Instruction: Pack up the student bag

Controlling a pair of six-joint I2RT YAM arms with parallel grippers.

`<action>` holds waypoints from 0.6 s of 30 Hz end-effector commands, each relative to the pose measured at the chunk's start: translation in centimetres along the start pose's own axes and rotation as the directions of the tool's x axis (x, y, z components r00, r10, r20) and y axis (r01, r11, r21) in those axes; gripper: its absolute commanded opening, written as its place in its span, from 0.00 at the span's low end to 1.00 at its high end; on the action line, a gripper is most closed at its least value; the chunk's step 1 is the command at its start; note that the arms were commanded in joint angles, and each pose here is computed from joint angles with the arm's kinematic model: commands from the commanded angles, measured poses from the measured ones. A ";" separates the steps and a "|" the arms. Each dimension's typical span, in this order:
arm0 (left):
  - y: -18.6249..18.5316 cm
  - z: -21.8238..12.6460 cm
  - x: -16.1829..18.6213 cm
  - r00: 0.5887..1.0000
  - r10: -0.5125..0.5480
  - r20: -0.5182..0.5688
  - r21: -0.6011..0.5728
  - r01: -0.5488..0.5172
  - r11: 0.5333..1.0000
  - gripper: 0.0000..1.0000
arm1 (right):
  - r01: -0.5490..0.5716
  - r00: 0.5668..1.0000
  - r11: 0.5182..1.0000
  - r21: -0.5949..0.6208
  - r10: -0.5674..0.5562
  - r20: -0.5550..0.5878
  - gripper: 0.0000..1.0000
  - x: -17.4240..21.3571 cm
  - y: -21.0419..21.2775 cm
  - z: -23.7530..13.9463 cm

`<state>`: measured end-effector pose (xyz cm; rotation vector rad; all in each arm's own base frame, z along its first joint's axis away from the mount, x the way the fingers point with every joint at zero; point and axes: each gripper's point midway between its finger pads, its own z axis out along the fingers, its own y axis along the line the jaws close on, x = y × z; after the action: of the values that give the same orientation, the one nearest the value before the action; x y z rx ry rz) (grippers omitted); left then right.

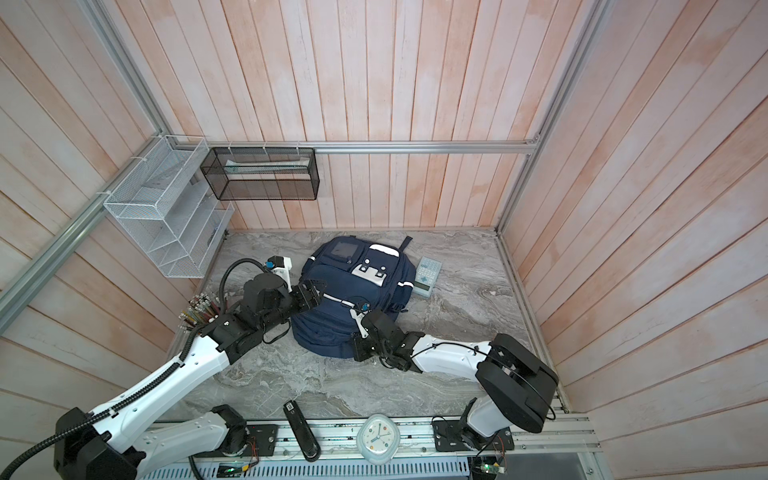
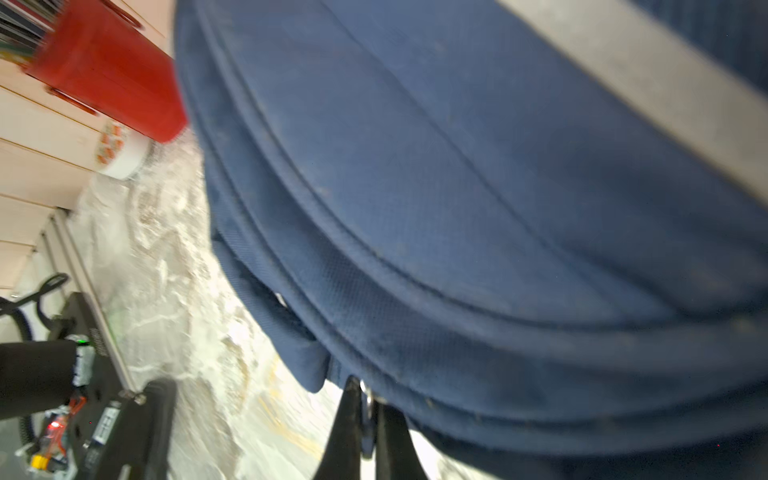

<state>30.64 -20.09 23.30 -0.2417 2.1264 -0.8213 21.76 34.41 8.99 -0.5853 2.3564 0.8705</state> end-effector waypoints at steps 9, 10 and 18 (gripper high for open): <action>2.5 4.3 8.0 0.961 -0.234 -0.148 0.023 0.240 0.971 0.78 | 0.115 0.989 0.989 -0.089 -0.106 0.106 0.00 -3.1 4.3 -0.1; 2.5 4.7 7.9 0.965 -0.220 -0.143 0.021 0.225 0.974 0.69 | 0.124 0.988 0.988 -0.095 -0.114 0.101 0.00 -2.8 4.4 0.0; 4.3 4.0 5.8 0.984 -0.151 -0.092 -0.085 0.143 0.986 0.00 | 0.074 0.997 0.993 0.096 -0.076 0.019 0.00 -0.3 -2.2 -1.1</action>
<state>29.14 -22.78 12.79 -0.4307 2.3314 -0.9179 22.15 35.30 10.18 -0.6541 2.2751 0.8282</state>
